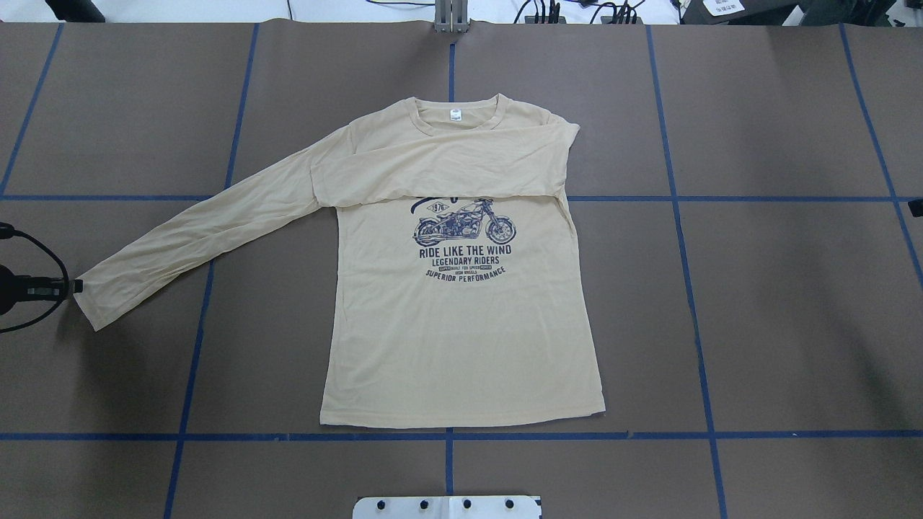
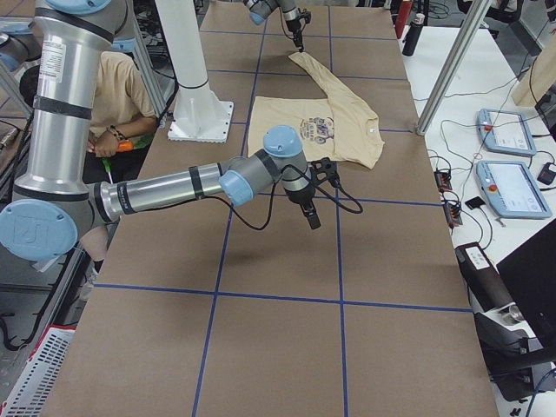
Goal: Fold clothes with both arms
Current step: 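Close the left gripper on the cuff of the other sleeve, then carry the sleeve with the left gripper across the shirt front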
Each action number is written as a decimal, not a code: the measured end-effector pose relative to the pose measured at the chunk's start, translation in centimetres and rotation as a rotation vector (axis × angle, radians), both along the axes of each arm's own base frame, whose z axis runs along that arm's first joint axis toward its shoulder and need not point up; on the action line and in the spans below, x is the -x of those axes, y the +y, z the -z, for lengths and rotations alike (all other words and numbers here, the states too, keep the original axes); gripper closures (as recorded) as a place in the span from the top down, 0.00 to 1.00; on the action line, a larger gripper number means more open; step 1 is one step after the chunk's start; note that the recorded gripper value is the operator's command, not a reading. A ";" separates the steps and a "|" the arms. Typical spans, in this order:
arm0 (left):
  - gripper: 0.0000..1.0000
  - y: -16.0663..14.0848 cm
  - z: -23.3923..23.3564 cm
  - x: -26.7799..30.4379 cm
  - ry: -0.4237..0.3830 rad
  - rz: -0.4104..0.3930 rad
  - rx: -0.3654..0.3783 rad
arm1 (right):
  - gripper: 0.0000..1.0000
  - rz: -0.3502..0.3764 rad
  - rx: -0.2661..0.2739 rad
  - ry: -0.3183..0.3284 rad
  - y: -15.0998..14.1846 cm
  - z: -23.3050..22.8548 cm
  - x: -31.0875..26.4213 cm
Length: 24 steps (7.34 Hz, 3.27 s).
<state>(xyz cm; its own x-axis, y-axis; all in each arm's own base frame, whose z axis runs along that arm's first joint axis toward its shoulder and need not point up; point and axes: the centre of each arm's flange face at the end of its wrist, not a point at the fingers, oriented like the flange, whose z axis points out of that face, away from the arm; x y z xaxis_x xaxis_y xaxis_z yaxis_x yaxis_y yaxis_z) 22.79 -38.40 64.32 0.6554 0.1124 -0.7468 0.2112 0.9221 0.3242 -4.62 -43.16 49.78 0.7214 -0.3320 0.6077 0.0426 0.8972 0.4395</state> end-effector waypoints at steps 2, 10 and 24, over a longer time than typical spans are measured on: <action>0.00 0.0 0.1 0.0 0.001 -0.001 -0.004 | 0.99 -0.001 -0.001 -0.001 0.0 0.1 0.0; 0.00 -3.7 21.7 -4.0 0.014 -0.097 0.014 | 0.99 0.004 -0.002 -0.001 -0.2 0.0 0.1; 0.93 -23.8 69.2 -39.2 0.139 0.152 0.496 | 0.99 -0.002 0.010 -0.002 -0.4 -0.3 0.2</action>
<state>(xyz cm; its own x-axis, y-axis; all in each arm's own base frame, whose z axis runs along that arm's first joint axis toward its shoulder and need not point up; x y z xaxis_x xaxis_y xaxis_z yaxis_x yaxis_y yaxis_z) 61.94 -62.15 -4.90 0.5279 -0.3641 -0.7673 0.3638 0.9133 -0.1831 -4.81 -43.55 50.08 0.7210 -0.3242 0.6124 0.0395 0.9016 0.4308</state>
